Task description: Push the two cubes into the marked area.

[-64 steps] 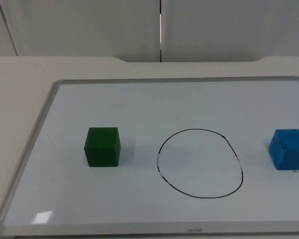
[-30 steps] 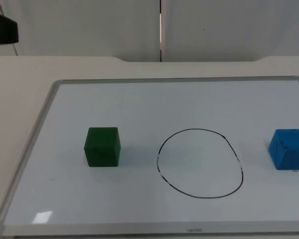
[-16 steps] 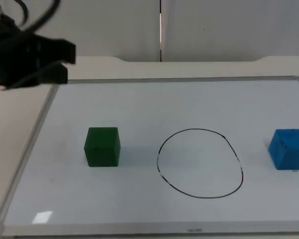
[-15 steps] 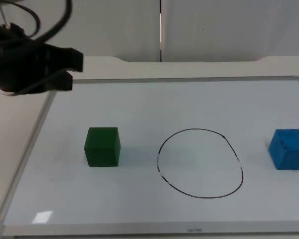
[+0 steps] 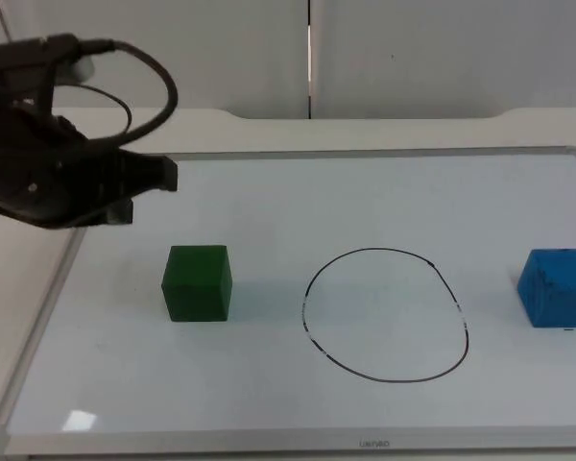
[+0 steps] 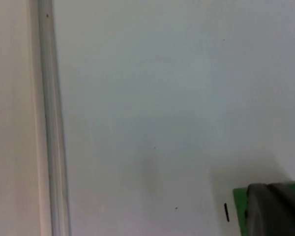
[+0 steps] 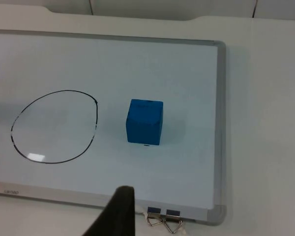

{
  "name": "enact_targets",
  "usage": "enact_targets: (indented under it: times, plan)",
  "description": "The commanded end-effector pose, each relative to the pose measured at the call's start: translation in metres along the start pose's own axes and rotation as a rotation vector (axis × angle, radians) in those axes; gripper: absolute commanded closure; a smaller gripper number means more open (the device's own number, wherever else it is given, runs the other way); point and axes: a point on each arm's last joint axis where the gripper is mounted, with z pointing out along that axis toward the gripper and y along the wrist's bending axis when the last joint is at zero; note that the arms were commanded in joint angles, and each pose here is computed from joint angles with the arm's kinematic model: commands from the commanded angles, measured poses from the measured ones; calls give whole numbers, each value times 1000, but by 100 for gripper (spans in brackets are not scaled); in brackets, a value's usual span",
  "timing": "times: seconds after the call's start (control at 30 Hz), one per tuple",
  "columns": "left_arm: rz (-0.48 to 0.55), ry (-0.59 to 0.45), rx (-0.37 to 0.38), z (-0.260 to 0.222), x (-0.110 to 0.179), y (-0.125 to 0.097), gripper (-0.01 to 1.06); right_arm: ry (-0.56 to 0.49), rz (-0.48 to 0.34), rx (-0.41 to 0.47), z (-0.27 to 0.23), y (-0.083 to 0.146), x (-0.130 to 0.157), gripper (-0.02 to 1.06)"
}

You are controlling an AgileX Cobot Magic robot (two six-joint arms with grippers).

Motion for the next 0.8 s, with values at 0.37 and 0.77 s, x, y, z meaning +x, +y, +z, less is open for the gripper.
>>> enact_targets:
  times: [0.37, 0.77]
  plan:
    - [-19, 131, 5, 45, 15, 2, 105, -10, 3, 3, 0, 0, 0, -1]
    - [-16, 197, 41, 54, 26, 0, 105, -10, 3, 3, 0, 0, 0, -1]
